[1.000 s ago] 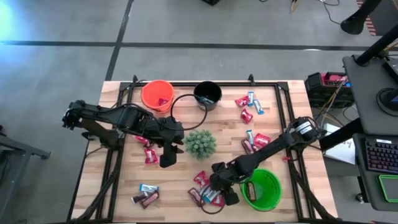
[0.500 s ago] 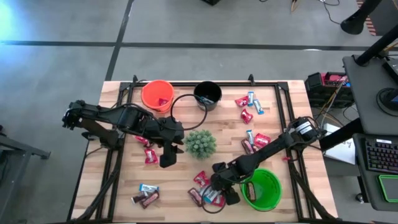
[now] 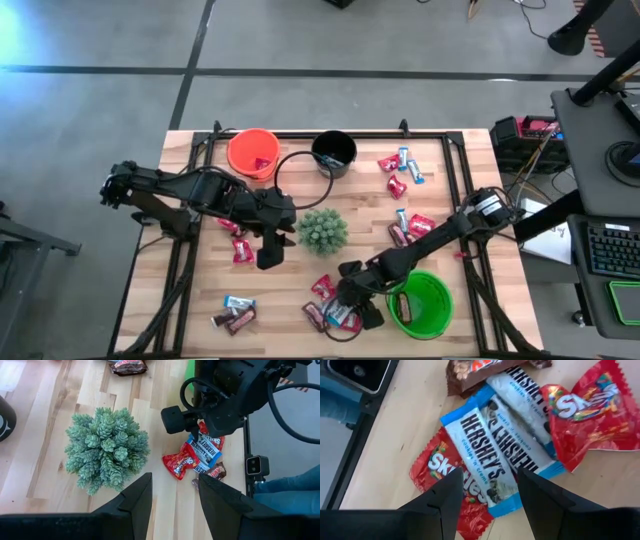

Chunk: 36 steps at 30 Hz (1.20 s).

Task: Organize candy in baskets
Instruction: Put the white chocolate bar into the black bucket

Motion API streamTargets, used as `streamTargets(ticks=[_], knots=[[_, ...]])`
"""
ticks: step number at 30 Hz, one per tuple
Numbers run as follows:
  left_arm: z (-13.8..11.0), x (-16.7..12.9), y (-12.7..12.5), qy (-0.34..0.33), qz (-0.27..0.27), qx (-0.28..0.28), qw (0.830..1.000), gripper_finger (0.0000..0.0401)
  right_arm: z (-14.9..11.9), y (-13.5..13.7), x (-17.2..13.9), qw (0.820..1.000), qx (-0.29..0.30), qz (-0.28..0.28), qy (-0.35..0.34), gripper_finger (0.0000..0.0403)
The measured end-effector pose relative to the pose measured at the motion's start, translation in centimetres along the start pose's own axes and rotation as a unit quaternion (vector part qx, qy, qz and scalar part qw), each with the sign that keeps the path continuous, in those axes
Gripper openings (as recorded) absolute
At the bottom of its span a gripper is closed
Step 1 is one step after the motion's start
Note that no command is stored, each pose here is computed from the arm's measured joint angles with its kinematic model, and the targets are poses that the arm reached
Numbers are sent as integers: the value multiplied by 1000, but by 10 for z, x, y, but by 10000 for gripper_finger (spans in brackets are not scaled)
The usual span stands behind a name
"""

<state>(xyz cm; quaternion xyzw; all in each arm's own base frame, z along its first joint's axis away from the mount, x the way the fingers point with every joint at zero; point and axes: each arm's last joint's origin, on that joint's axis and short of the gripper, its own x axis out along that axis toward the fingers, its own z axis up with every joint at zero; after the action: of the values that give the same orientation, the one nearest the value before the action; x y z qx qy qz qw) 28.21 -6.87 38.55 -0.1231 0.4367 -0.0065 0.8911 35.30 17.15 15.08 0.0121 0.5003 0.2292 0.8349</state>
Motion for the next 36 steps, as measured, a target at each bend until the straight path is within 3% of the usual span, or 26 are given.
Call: streamTargets(ticks=[7,18,22,28,36], knots=[[0,0,0,0,0,2,1000,142,1,0,1,1000,-22,1,-11,178],[0,0,0,1,1,2,1000,142,-3,-4,27,1000,-19,10,3,173],[0,0,0,1,1,2,1000,142,-1,-6,25,1000,-12,8,4,137],[0,0,0,1,1,2,1000,142,3,-4,20,1000,6,7,29,24],[0,0,0,1,1,2,1000,142,18,4,-8,999,1,6,37,9]])
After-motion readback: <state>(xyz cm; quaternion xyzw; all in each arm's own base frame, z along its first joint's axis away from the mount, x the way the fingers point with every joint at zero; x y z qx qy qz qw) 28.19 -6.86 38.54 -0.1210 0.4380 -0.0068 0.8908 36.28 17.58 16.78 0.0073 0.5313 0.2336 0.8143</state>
